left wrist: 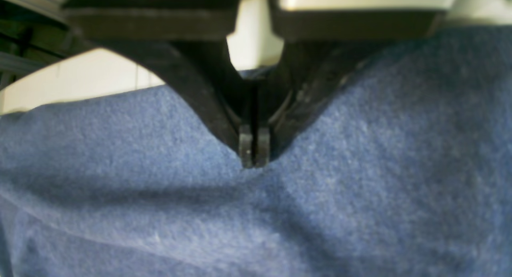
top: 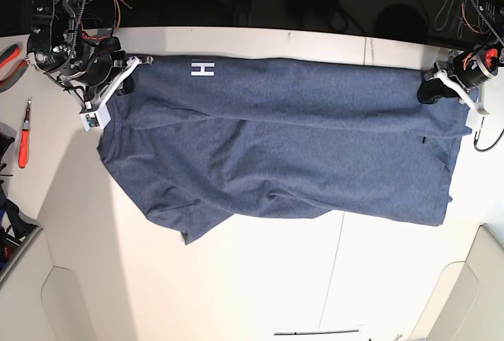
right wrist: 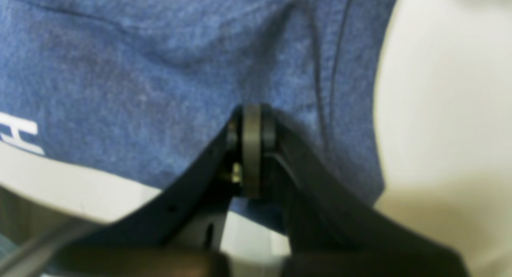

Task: Layout the t-shirt on the table in an organized manner, then fold the t-shirt properly
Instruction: 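Pull the shirt edge taut between both grippers to smooth it, then move the right gripper along the shirt side to grasp the hem corner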

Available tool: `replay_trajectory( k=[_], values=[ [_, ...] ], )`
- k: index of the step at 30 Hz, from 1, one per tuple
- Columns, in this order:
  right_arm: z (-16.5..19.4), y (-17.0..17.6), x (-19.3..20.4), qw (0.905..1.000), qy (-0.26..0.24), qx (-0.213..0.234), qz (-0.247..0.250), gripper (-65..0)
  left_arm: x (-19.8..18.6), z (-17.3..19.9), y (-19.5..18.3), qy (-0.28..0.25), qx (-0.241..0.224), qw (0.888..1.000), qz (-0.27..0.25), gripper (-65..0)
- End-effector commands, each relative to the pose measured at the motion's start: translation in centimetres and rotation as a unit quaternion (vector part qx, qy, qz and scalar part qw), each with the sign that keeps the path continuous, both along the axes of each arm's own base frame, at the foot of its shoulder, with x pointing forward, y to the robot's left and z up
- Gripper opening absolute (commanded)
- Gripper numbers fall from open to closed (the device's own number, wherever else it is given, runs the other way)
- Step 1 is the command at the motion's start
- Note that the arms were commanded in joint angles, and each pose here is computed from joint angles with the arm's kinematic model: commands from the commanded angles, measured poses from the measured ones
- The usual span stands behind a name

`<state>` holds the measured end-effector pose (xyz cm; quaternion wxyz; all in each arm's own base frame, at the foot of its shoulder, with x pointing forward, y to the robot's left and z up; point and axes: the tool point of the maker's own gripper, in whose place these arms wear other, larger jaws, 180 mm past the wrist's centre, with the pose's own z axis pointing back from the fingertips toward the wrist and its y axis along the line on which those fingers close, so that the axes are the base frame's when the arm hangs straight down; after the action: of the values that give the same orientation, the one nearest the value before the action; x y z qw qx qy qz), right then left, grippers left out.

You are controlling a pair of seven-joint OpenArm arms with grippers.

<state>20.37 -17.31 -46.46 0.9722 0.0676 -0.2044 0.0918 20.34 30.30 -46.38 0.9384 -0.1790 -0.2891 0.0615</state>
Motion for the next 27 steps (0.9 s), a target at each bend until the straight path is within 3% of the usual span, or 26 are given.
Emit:
replay_trajectory(
  k=[1, 7, 17, 19, 21, 24, 27],
  values=[
    [0.4, -0.8, -0.4, 0.9999, 0.003, -0.015, 0.004, -65.0, -1.1, 0.2, 1.2, 0.016, 0.019, 1.000, -0.004, -65.0],
    [0.3, -2.3, -1.8, 0.9990, 0.014, -0.043, 0.006, -65.0, -2.5, 1.2, 2.8, 0.019, 0.018, 0.999, 0.018, -65.0],
    [1.8, -2.1, 1.1, 0.9988, -0.030, -0.039, -0.002, -65.0, 0.8, 4.8, 2.1, -0.066, -0.052, 0.995, 0.057, -63.4],
    [2.9, -1.9, 2.3, 0.9979, -0.051, -0.040, 0.002, -55.7, 1.4, 5.8, 1.7, -0.076, -0.054, 0.995, 0.046, -51.8],
    [4.8, -1.4, 3.6, 0.9959, -0.082, -0.037, 0.007, -49.6, 2.1, 7.2, 1.4, -0.093, -0.049, 0.994, 0.034, -46.0],
    [8.5, -0.1, 6.0, 0.9886, -0.148, -0.021, 0.016, -49.4, 3.5, 9.9, 1.5, -0.134, -0.031, 0.990, 0.021, -45.8],
    [13.2, 1.0, 9.1, 0.9702, -0.241, -0.007, 0.024, -49.5, 4.5, 12.4, 1.5, -0.168, -0.013, 0.986, 0.009, -45.8]
  ],
)
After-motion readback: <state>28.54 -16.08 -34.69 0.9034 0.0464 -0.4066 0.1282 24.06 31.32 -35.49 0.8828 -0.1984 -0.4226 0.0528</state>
